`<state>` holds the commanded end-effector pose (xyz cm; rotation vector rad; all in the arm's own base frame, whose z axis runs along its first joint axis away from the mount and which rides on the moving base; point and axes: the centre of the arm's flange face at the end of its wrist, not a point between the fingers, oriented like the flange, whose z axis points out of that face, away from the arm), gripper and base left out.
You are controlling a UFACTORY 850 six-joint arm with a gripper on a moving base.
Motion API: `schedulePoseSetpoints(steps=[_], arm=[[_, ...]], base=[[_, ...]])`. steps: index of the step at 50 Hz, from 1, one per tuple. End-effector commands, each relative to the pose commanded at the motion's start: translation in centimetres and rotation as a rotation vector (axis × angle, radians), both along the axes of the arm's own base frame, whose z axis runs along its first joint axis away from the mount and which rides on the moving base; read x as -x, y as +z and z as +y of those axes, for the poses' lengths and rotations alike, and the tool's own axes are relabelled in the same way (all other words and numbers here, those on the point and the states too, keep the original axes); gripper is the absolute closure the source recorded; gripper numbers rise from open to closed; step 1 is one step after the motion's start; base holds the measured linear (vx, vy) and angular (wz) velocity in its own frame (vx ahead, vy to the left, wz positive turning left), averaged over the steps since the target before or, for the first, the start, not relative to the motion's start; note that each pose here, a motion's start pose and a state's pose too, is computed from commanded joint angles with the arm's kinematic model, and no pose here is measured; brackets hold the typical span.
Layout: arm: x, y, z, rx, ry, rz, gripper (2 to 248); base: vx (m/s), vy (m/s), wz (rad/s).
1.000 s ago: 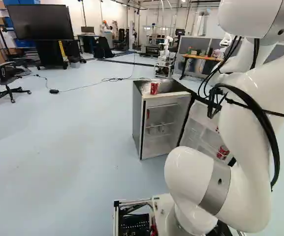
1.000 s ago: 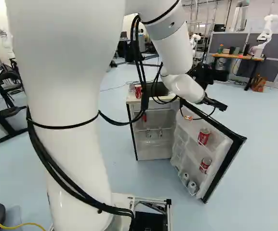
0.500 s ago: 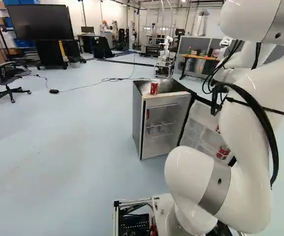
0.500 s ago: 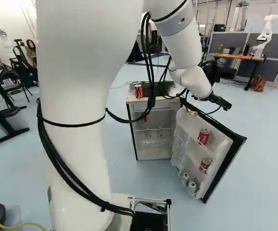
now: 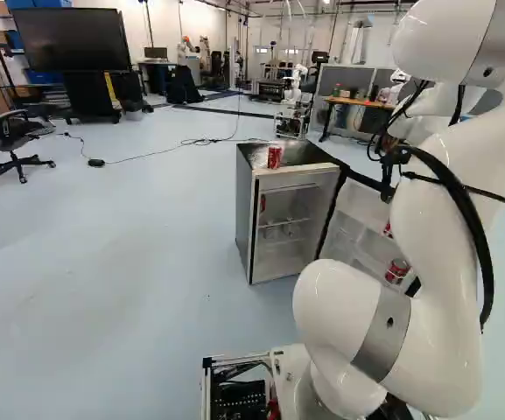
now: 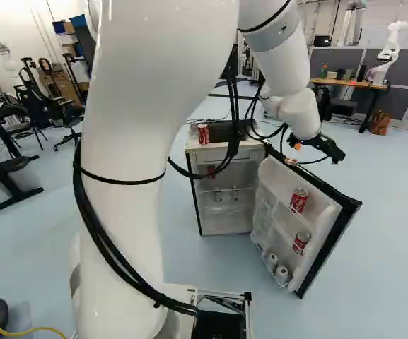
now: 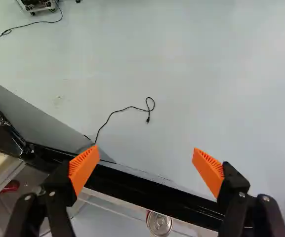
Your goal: Grab a drink from the fridge
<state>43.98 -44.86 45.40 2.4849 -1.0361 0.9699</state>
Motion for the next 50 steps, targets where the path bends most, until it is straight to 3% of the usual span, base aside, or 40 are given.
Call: schedulePoseSetpoints(steps=[17, 50], arm=[[-1.1, -1.0, -2.3, -0.086, -0.002, 0.065, 3], [-2.7, -2.5, -6.7, -0.201, -0.012, 0.145, 3]], base=[[0.000, 0.000, 0.000], [0.000, 0.000, 0.000]])
